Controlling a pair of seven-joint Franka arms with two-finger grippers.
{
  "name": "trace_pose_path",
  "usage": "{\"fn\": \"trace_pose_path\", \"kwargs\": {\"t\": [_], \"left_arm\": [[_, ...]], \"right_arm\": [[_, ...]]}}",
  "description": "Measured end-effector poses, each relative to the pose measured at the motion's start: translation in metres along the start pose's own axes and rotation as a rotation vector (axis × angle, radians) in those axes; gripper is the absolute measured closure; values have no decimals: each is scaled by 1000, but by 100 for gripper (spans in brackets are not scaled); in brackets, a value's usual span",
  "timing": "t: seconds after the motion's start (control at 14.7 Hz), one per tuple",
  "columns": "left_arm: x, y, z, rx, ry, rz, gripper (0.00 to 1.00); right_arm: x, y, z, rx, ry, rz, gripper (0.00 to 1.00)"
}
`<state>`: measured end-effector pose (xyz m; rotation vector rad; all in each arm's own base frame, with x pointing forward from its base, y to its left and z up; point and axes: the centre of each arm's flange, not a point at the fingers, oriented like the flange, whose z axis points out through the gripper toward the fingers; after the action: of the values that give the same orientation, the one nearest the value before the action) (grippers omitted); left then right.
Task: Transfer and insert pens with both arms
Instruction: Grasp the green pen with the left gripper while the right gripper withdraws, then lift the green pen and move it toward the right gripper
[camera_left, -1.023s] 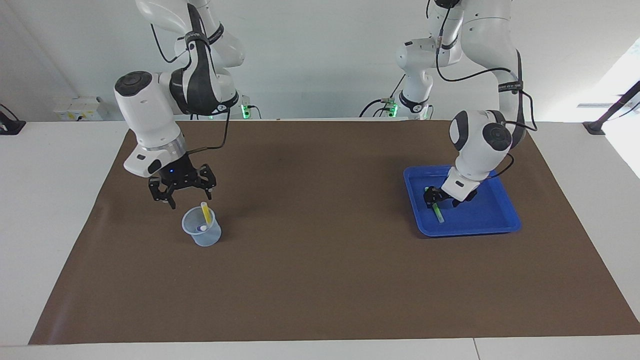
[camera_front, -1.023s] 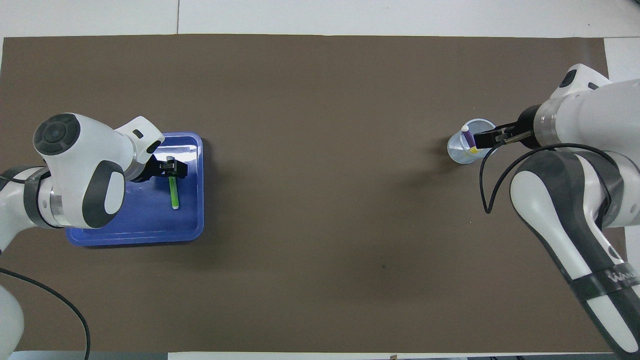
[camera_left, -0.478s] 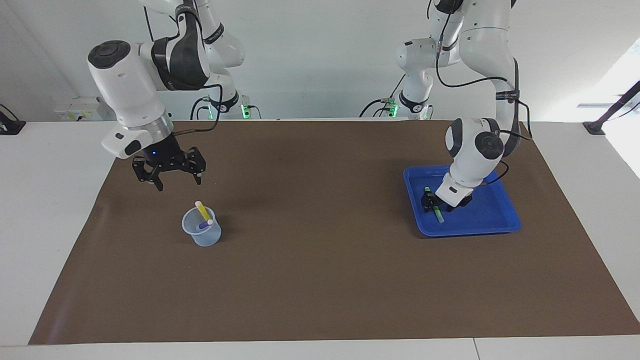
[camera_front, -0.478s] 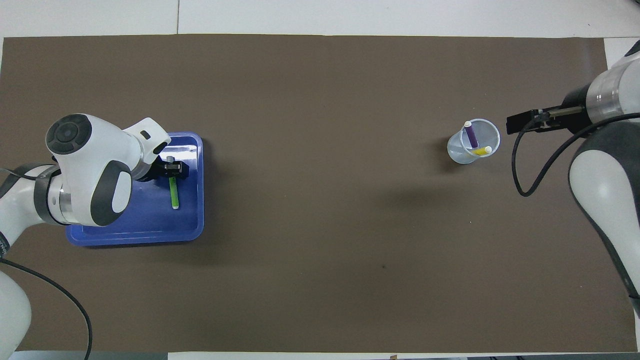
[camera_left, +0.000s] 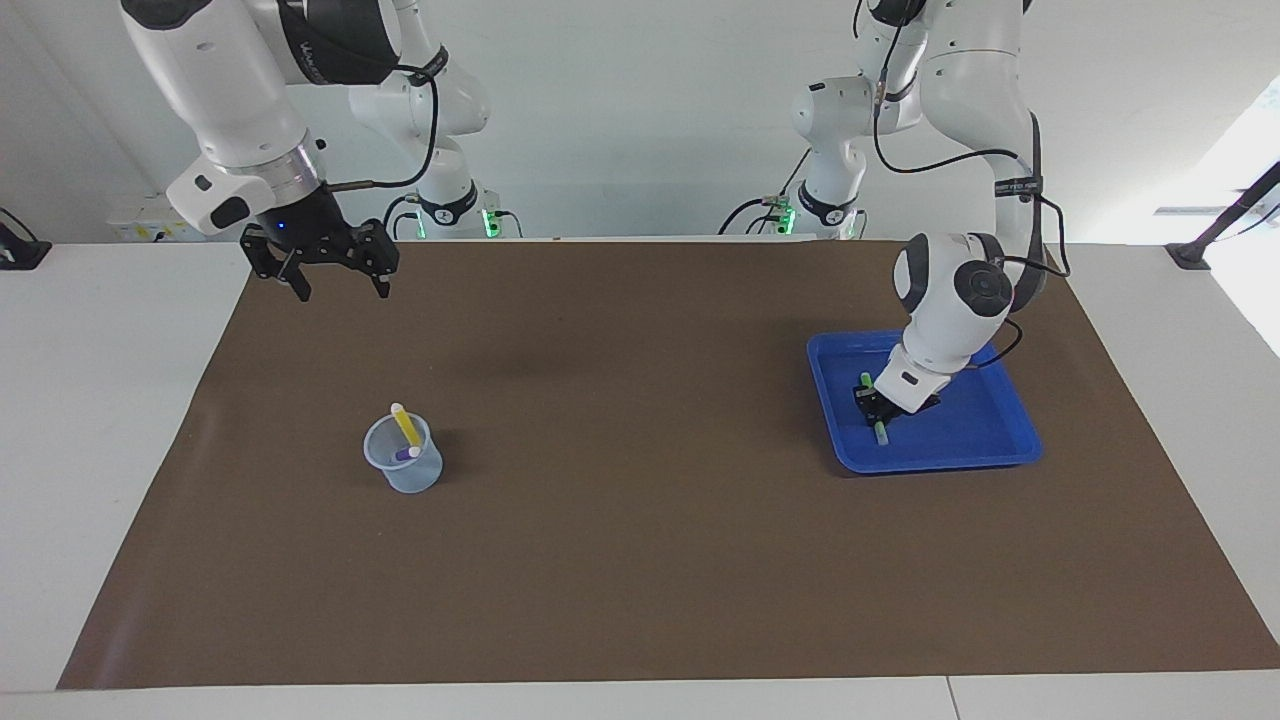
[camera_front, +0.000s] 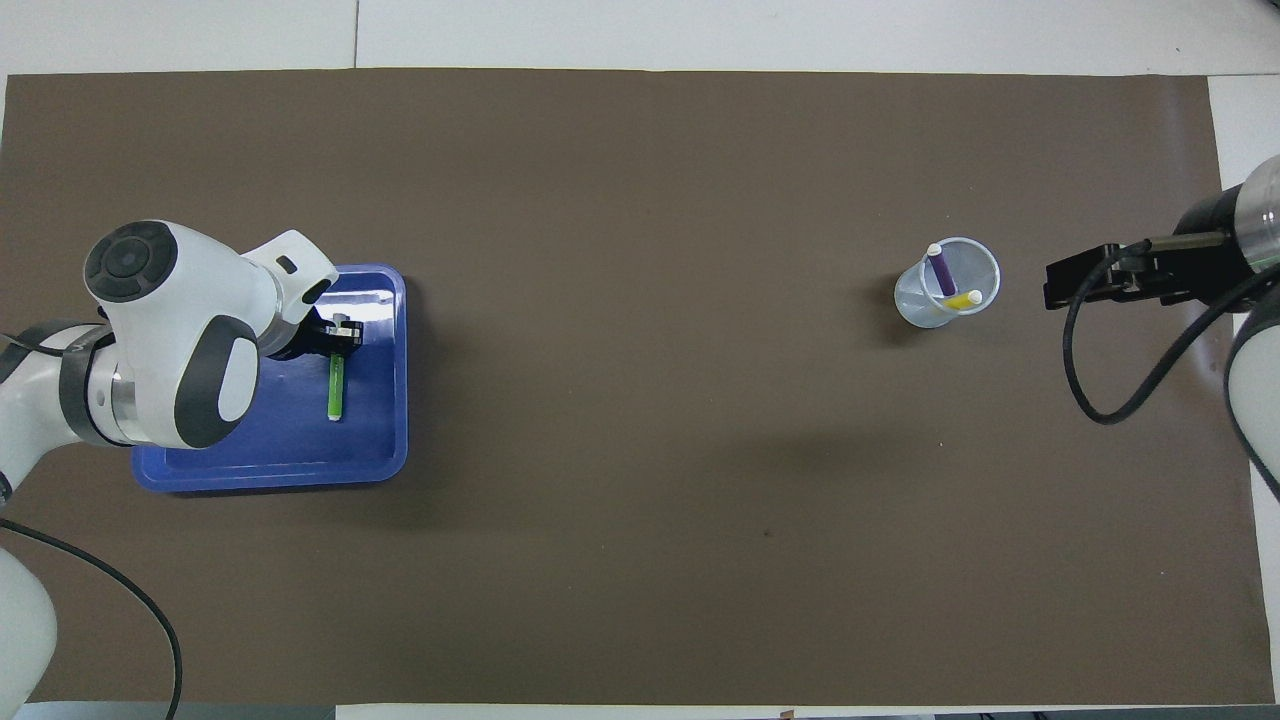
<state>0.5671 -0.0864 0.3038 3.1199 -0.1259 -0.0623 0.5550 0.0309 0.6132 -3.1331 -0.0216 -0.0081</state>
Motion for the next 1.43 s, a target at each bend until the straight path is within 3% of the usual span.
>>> {"fn": "trace_pose_path", "kwargs": {"t": [0.34, 0.61, 0.75, 1.09, 1.23, 1.43], "left_arm": [[3, -4, -5, 2, -9, -11, 83], [20, -7, -51, -3, -46, -119, 83], [26, 0, -84, -78, -80, -249, 83], [28, 31, -172, -291, -226, -731, 83], [26, 54, -190, -367, -291, -902, 83], [17, 100, -200, -419, -421, -1111, 83]], "right_arm": [[-1, -3, -7, 0, 9, -5, 0], [-1, -5, -7, 0, 8, -2, 0], [0, -5, -8, 1, 10, -1, 0], [0, -5, -11, 1, 17, -1, 0], [0, -7, -11, 1, 17, -5, 0], [-1, -26, -11, 2, 17, -26, 0]]}}
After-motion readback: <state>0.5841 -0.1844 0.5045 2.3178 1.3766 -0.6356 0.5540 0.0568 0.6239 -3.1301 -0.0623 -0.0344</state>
